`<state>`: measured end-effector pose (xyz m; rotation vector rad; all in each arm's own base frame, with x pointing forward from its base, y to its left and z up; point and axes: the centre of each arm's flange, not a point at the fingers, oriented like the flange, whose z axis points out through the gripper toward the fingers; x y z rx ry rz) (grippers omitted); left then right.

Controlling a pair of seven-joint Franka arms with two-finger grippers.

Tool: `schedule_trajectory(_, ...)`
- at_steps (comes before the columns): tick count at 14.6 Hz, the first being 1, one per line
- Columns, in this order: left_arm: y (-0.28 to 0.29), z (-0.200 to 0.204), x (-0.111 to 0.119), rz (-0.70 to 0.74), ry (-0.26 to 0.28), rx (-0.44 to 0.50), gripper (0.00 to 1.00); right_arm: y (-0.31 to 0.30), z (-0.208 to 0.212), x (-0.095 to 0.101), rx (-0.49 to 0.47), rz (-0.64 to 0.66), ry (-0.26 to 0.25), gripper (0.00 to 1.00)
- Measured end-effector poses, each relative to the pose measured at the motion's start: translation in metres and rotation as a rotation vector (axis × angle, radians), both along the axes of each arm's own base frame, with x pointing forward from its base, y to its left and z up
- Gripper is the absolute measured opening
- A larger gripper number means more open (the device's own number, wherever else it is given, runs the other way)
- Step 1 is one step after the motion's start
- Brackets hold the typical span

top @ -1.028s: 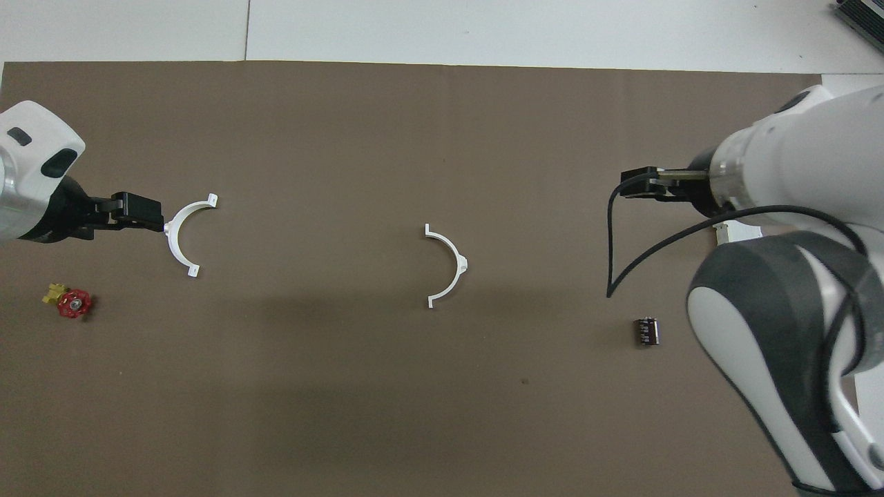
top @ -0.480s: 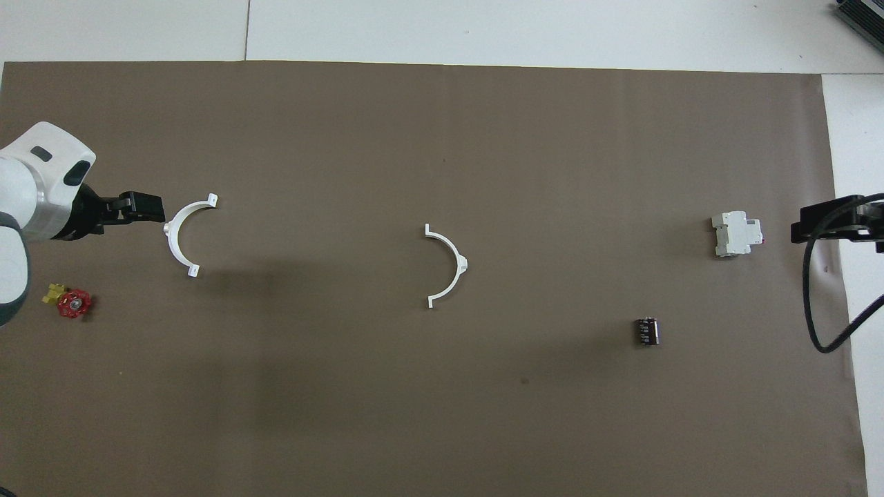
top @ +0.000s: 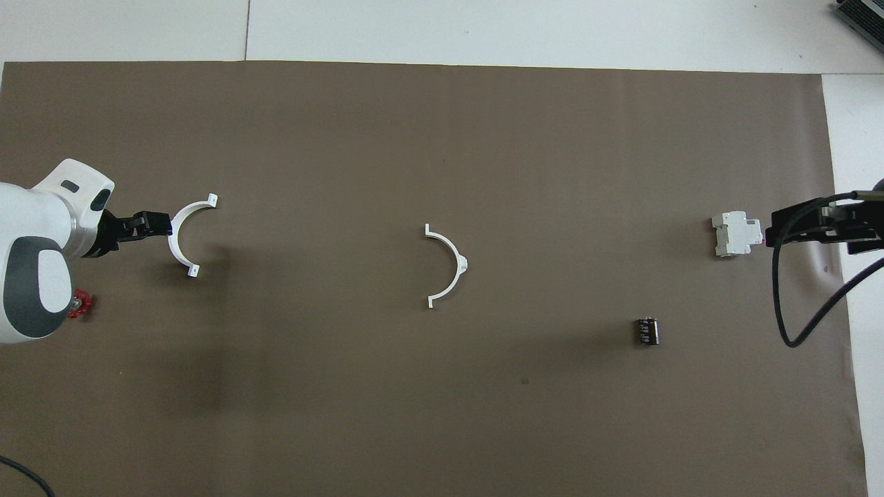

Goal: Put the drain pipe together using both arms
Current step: 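Grasp the other white half-ring with the left gripper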

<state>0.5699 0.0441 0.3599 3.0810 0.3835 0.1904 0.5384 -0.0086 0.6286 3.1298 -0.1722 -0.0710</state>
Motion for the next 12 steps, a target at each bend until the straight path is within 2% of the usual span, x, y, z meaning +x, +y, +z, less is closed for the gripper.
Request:
schedule_trajectory(3,-0.006,-0.014,0.001,0.194,0.004,-0.014,1.0,0.014,0.0,0.0,-0.001,0.014,-0.001,1.0)
schedule_trajectory(6,-0.021,-0.021,0.002,0.209,0.01,-0.019,1.0,0.032,0.001,0.0,-0.003,0.038,-0.003,1.0)
schedule_trajectory(12,-0.025,-0.042,-0.007,0.166,0.035,-0.01,1.0,0.028,0.001,0.0,-0.004,0.064,-0.003,1.0)
